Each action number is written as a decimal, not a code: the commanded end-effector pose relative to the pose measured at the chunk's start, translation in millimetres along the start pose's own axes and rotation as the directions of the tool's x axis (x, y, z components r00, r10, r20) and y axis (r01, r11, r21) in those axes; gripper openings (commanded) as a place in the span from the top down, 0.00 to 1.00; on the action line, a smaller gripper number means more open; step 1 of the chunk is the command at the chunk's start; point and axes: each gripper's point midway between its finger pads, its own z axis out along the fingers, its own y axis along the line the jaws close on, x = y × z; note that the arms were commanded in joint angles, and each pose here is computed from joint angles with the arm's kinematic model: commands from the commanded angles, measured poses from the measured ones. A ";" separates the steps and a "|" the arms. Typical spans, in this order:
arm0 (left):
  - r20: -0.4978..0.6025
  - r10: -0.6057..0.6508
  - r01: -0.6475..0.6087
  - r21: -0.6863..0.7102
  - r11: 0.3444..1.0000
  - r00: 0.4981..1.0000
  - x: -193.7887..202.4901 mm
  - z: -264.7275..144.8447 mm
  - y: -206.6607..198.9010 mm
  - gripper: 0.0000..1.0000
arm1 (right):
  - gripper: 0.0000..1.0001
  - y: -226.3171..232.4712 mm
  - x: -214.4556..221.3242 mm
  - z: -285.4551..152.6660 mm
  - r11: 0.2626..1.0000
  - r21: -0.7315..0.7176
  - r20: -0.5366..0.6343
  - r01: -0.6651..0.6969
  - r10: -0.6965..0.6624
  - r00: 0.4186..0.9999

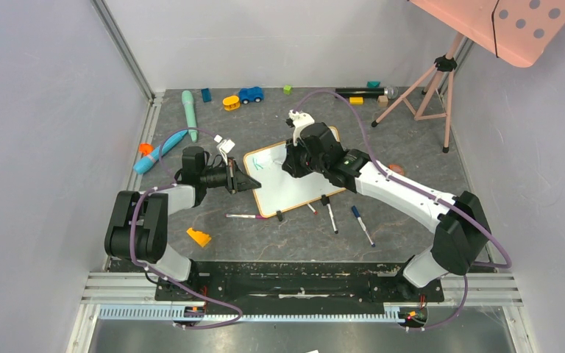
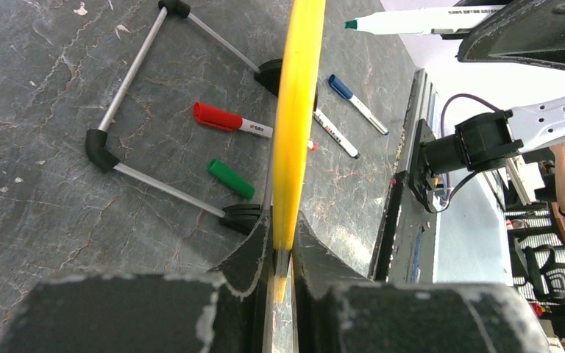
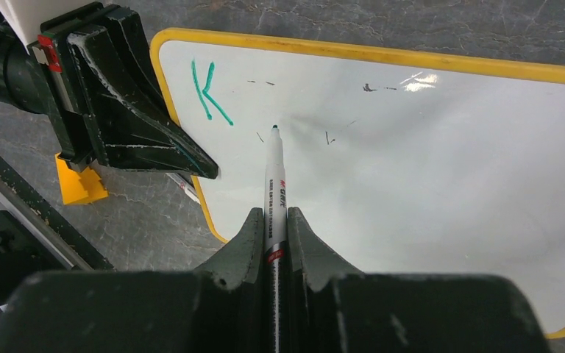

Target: Write a sentence on the whiteboard

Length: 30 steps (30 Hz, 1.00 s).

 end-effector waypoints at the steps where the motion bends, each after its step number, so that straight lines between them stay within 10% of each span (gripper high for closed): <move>1: -0.027 -0.014 0.014 -0.010 1.000 1.000 4.8 -0.7 -0.6 0.98 | 1.00 9.9 -21.6 -8.9 0.999 -0.035 0.076 -0.017 0.020 0.997; 30: -0.010 -0.005 0.006 0.081 0.997 1.000 6.3 4.1 -6.7 0.96 | 1.00 30.6 -25.4 3.1 0.990 -0.139 0.065 0.017 -0.008 0.998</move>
